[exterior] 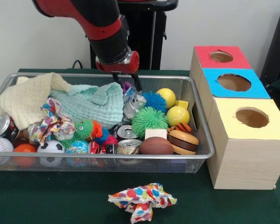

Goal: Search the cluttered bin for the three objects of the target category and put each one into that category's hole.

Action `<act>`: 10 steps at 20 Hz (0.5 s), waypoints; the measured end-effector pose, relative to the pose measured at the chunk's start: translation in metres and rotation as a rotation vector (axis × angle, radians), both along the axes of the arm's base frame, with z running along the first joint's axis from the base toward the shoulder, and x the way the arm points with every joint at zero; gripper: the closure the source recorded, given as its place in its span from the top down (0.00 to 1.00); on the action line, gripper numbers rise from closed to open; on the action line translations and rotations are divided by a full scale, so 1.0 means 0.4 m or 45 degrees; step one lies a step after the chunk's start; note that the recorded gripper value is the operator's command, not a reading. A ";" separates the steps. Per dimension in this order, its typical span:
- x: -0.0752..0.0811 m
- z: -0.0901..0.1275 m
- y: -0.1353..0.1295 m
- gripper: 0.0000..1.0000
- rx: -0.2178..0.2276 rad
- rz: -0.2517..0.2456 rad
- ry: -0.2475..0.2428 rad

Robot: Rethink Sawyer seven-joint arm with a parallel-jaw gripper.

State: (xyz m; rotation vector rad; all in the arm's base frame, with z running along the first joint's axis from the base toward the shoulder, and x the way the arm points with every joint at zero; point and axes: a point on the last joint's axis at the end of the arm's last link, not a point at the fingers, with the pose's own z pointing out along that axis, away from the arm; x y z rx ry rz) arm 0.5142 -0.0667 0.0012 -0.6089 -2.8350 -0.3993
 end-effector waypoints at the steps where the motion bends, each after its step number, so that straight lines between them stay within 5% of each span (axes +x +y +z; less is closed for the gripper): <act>1: 0.000 -0.007 0.003 1.00 -0.010 0.002 -0.011; 10: -0.002 -0.056 0.016 1.00 -0.050 -0.003 -0.068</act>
